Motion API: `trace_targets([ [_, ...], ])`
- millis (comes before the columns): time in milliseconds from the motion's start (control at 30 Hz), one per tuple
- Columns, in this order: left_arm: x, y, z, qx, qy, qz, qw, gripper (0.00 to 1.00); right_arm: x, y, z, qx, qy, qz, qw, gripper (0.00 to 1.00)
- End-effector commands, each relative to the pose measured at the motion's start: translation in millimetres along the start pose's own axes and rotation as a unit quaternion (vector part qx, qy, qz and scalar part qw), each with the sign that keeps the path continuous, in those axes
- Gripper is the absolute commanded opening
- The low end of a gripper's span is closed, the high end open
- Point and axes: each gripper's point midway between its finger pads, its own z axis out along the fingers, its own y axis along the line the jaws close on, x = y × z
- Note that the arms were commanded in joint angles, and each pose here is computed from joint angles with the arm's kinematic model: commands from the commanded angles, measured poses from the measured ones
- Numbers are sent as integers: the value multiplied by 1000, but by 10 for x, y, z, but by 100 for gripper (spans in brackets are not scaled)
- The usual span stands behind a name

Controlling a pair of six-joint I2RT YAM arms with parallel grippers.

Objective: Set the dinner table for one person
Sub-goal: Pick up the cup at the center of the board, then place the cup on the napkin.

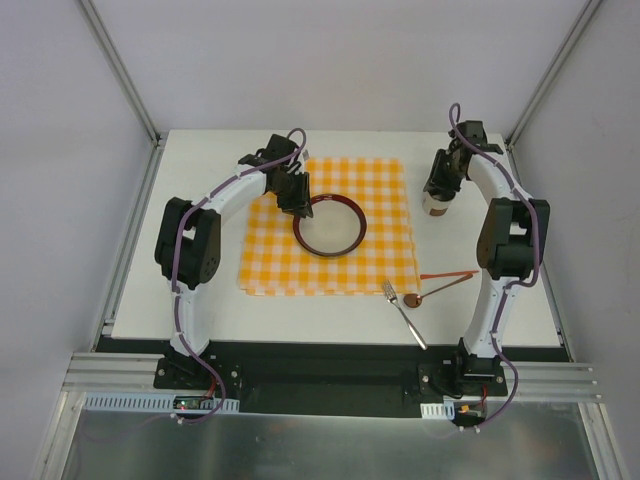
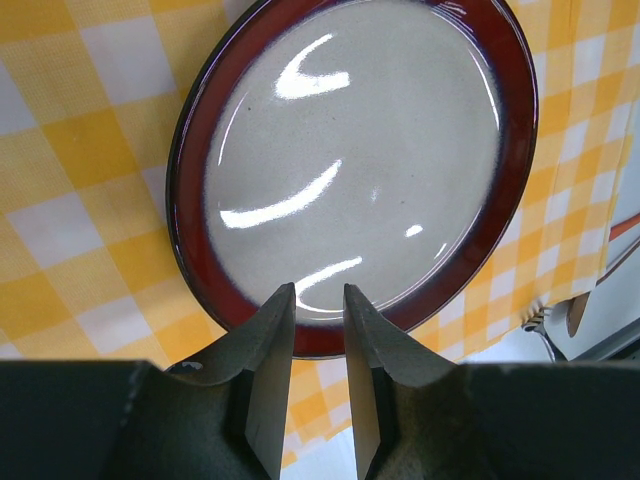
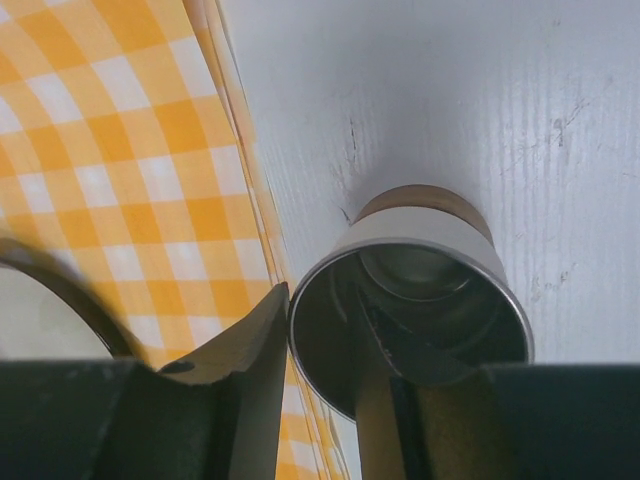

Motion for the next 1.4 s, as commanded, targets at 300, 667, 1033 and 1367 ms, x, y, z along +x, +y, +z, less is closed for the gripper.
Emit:
trace_targets([
  [300, -69, -10, 0, 9, -1, 5, 1000, 24, -40, 49, -4, -3, -2, 9, 1000, 1],
  [667, -85, -26, -92, 9, -10, 7, 1000, 24, -269, 328, -197, -11, -19, -51, 998, 1],
  [1033, -104, -15, -95, 10, -11, 6, 1000, 24, -207, 597, -179, -8, -10, -104, 994, 1],
  [1367, -115, 14, -90, 7, -12, 4, 1000, 24, -170, 815, -47, -19, -2, -132, 991, 1],
])
